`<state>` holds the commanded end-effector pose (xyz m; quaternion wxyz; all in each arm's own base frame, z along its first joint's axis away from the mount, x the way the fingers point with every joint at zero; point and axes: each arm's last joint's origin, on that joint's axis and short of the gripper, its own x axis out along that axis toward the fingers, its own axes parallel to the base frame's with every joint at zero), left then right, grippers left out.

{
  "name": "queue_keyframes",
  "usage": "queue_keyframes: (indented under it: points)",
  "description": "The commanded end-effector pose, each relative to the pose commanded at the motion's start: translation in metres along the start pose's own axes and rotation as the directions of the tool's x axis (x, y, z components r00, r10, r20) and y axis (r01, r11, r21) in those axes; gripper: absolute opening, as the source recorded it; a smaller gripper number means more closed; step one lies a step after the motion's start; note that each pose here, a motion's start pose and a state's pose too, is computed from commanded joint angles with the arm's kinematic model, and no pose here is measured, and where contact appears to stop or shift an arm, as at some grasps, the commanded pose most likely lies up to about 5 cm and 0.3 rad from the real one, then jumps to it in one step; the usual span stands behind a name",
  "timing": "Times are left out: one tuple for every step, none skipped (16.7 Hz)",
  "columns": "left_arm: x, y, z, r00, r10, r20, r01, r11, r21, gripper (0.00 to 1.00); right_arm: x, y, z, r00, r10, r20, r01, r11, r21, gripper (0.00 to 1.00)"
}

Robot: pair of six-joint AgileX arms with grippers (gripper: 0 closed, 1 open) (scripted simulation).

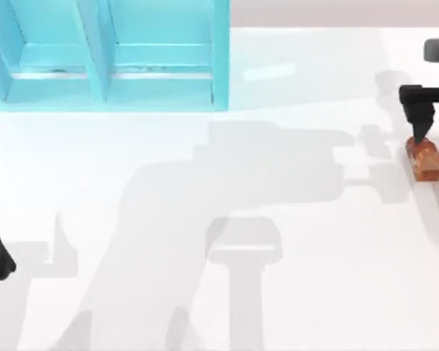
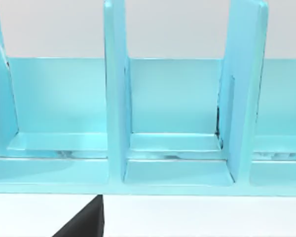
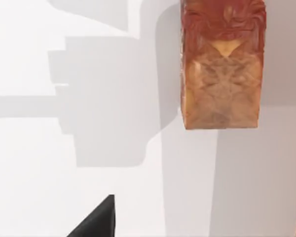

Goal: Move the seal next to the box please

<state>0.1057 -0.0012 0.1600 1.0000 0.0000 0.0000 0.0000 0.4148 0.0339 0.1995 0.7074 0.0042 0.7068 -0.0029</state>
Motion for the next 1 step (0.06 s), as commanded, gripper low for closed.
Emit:
queue_keyframes:
  points:
    - [0.0000, 0.0000, 0.0000, 1.000, 0.000, 0.000, 0.000, 1.000, 0.000, 1.00, 0.0000, 0.0000, 0.0000, 1.000, 0.000, 0.000, 0.000, 1.000, 0.000, 1.00]
